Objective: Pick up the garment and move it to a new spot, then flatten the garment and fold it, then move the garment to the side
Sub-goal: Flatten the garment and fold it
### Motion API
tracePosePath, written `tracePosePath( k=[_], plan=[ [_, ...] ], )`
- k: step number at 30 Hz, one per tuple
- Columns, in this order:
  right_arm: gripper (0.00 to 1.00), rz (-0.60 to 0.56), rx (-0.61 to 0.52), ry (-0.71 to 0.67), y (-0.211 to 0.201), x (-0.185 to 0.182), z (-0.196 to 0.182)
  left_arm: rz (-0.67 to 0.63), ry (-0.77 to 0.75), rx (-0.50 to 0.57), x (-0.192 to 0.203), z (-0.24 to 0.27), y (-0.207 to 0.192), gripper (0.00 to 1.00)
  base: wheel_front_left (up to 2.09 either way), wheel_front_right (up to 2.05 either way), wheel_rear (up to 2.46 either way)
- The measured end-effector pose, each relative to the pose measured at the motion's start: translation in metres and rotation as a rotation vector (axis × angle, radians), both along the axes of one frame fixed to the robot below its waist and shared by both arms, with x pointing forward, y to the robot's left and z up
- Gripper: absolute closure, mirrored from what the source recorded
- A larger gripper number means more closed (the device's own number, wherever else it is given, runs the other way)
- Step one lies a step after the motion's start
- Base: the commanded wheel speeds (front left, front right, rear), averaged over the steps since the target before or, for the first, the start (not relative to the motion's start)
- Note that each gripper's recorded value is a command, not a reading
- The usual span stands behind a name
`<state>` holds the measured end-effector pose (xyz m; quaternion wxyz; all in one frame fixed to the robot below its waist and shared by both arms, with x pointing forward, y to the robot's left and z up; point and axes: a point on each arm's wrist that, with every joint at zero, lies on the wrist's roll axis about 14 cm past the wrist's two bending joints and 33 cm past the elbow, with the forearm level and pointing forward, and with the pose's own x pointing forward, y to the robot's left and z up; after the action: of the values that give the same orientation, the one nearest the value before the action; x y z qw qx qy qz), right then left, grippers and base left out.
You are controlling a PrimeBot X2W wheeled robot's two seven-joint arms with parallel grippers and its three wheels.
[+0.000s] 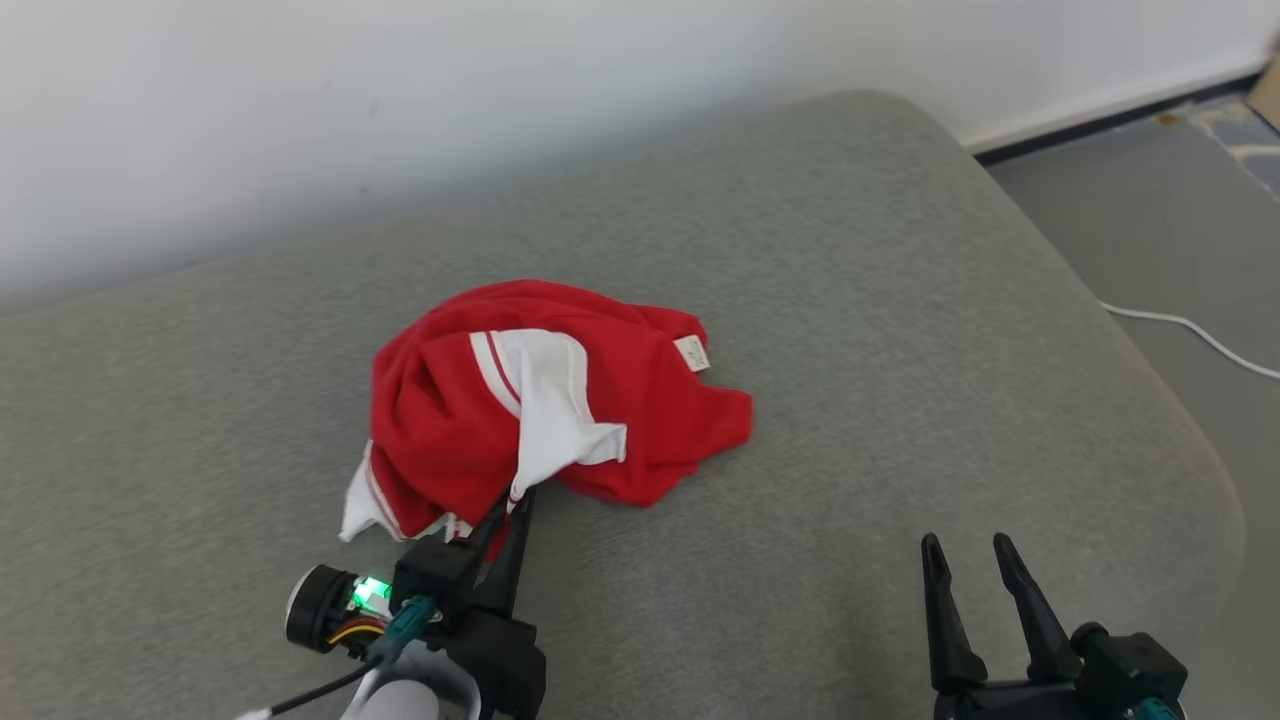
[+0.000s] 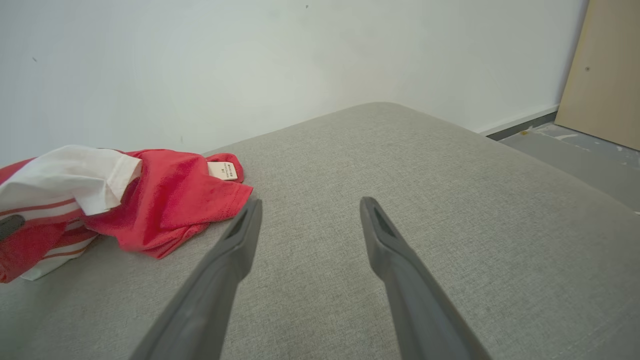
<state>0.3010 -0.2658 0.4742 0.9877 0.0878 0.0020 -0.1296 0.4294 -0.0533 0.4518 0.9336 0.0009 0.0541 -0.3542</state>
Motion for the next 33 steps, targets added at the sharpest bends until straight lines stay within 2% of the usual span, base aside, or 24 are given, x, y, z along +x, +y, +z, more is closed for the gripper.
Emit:
tracePosePath(
  k=[3,6,13,19,23,27,28,29,30,33],
  plan=[
    [0.0,0.025,0.009,0.006,0.007,0.002,-0.003,0.043,-0.051,-0.057,-0.002,0.023,0.015,1.0,0.0,0.0,0.0],
    [0.0,0.073,0.015,0.001,0.021,0.009,-0.004,0.107,-0.11,-0.064,-0.002,0.039,0.047,1.0,0.0,0.0,0.0],
    [0.0,0.192,0.03,-0.023,0.055,0.029,0.001,0.279,-0.192,0.009,-0.022,0.052,0.141,1.0,0.0,0.0,0.0],
    [0.0,0.285,0.043,-0.034,0.084,0.041,0.003,0.443,-0.087,0.066,-0.064,0.018,0.208,1.0,0.0,0.0,0.0],
    [0.0,0.319,0.044,-0.041,0.095,0.044,0.005,0.502,0.011,0.077,-0.093,-0.011,0.224,1.0,0.0,0.0,0.0],
    [0.0,0.324,0.039,-0.042,0.096,0.044,0.005,0.535,0.064,0.056,-0.102,-0.024,0.225,1.0,0.0,0.0,0.0],
    [0.0,0.324,0.037,-0.042,0.096,0.045,0.006,0.548,0.072,0.048,-0.102,-0.025,0.227,0.97,0.0,0.0,0.0],
    [0.0,0.323,0.036,-0.042,0.095,0.045,0.006,0.559,0.072,0.043,-0.102,-0.025,0.229,0.2,0.0,0.0,0.0],
    [0.0,0.323,0.035,-0.041,0.095,0.045,0.005,0.577,0.063,0.031,-0.1,-0.021,0.233,0.0,0.0,0.0,0.0],
    [0.0,0.32,0.034,-0.041,0.094,0.045,0.005,0.623,0.02,0.005,-0.094,-0.007,0.244,0.0,0.0,0.0,0.0]
  ],
)
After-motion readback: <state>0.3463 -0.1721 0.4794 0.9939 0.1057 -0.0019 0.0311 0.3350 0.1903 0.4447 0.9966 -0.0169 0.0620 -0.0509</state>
